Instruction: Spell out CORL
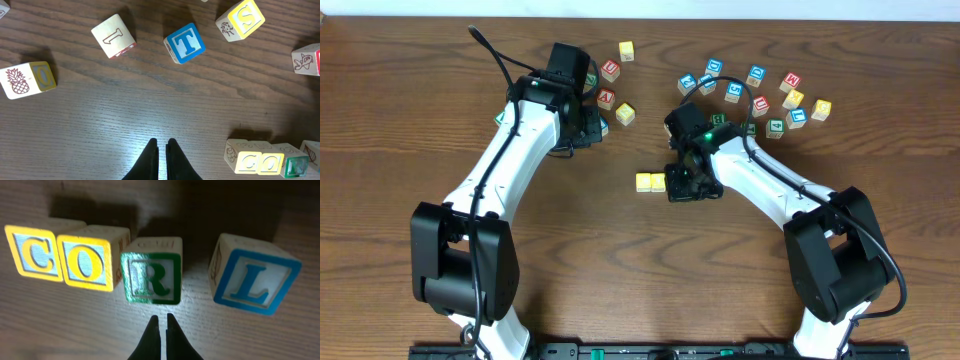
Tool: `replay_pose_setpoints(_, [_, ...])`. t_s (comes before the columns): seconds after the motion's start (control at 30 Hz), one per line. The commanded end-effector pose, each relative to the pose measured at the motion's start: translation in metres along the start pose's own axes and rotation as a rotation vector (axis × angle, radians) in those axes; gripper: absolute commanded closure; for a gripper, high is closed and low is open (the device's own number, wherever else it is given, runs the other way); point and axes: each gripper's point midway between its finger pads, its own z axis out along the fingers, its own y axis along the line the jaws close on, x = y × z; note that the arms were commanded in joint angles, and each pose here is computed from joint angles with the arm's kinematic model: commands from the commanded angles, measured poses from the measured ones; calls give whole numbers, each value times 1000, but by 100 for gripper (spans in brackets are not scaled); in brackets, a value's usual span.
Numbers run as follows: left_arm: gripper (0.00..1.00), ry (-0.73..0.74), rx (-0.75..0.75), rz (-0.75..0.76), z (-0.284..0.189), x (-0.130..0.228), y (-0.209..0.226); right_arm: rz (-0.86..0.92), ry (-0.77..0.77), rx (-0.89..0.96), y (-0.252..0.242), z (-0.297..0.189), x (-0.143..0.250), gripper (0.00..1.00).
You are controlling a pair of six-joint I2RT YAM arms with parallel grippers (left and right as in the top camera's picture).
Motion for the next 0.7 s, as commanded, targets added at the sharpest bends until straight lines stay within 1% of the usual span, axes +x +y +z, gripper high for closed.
replay_pose_setpoints(0.0, [93,-32,-6,8,-9,-8,0,17,-6,-3,3,5,-1,99])
replay_pose_setpoints(0.2, [93,-31,-6,8,-9,-8,0,20,15,-3,2,15,1,99])
replay_pose_setpoints(0.47, [93,-31,-5,8,-9,-8,0,19,12,-9,3,15,0,99])
replay_pose_setpoints(0.67, [93,-31,-6,8,-9,-8,0,9,-4,-18,7,3,-5,99])
